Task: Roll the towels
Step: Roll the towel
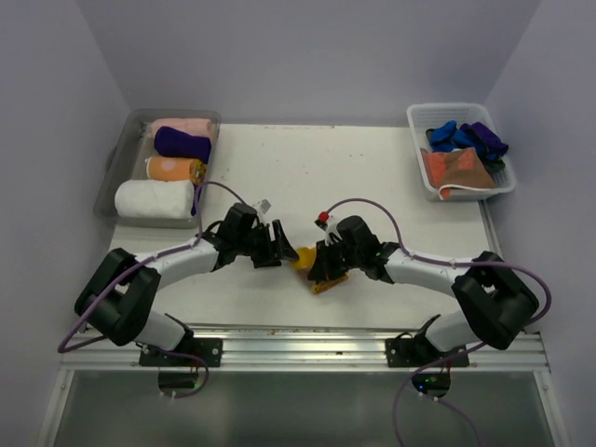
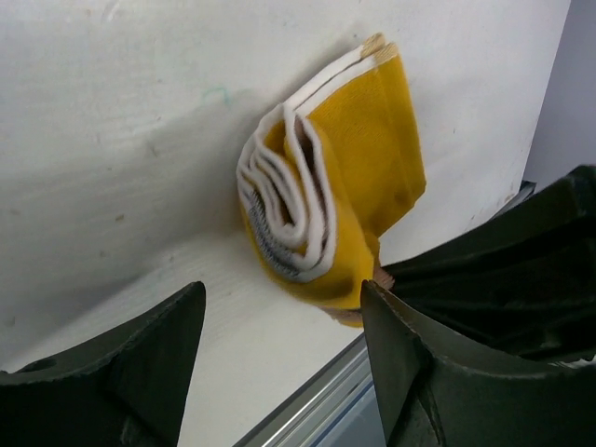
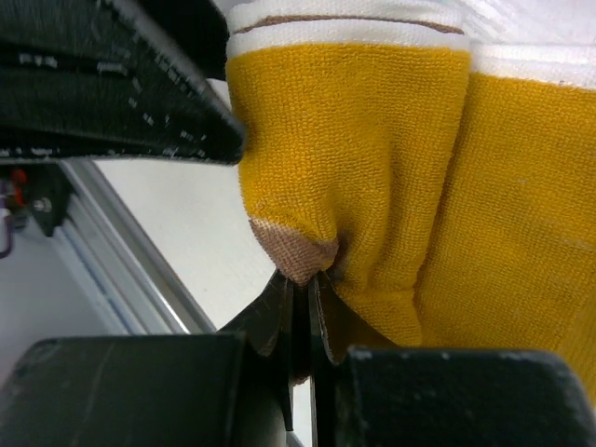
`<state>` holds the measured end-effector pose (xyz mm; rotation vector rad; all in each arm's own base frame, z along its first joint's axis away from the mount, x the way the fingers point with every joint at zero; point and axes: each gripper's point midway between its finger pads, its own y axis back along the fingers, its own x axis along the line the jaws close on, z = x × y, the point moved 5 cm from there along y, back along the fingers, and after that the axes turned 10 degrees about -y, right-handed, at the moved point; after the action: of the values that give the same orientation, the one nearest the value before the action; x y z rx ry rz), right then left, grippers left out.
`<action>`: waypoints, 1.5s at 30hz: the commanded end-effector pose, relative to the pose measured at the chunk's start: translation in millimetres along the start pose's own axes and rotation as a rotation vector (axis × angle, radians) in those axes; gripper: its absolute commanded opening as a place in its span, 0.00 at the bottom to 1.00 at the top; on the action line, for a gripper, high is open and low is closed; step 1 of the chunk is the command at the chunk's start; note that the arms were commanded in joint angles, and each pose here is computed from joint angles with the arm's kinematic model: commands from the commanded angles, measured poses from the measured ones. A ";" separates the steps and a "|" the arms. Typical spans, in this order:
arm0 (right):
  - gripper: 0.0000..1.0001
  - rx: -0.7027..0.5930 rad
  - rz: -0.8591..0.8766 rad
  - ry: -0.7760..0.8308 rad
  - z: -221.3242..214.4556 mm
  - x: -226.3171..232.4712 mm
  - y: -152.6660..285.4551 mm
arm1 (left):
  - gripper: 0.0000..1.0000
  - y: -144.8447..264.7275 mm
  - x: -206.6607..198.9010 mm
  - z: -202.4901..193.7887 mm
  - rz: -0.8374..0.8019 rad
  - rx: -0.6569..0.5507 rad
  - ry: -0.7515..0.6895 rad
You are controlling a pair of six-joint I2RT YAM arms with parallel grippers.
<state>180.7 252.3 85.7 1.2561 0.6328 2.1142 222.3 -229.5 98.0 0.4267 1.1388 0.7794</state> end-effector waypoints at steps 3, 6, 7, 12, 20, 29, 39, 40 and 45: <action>0.00 0.009 0.162 -0.152 4.0 3.2 1.7 | 0.76 7.8 -12.5 5.8 -0.112 -0.115 -0.025; 0.00 0.023 0.211 -0.209 3.4 -1.1 1.6 | 0.77 5.2 -14.0 6.2 -0.124 -0.115 -0.035; 0.00 0.036 0.229 -0.223 1.9 -2.5 1.7 | 0.77 4.2 -13.9 5.9 -0.124 -0.114 -0.037; 0.00 0.032 0.281 -0.308 4.7 -13.7 4.5 | 0.76 -5.4 -11.5 5.6 -0.128 -0.103 -0.037; 0.00 0.049 0.350 -0.372 11.7 -23.0 9.1 | 0.70 -21.9 -12.3 7.7 -0.145 -0.077 -0.041; 0.00 0.106 0.378 -0.401 3.4 -31.8 5.4 | 0.56 -51.4 -10.1 10.9 -0.114 -0.028 -0.022; 0.32 0.024 0.050 -0.347 9.6 -51.5 16.4 | 0.00 -52.1 -14.3 13.4 -0.068 0.013 0.022; 0.49 -0.013 0.011 -0.313 18.9 -48.0 21.2 | 0.00 -50.1 -14.0 15.0 -0.049 0.007 0.024; 0.63 -0.134 -0.275 -0.090 28.4 -23.5 54.8 | 0.00 -43.0 -10.4 14.4 0.033 0.032 0.054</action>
<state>202.8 221.9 112.7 1.4124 0.4513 1.9616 245.0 -270.5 74.7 0.4237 1.2028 0.7361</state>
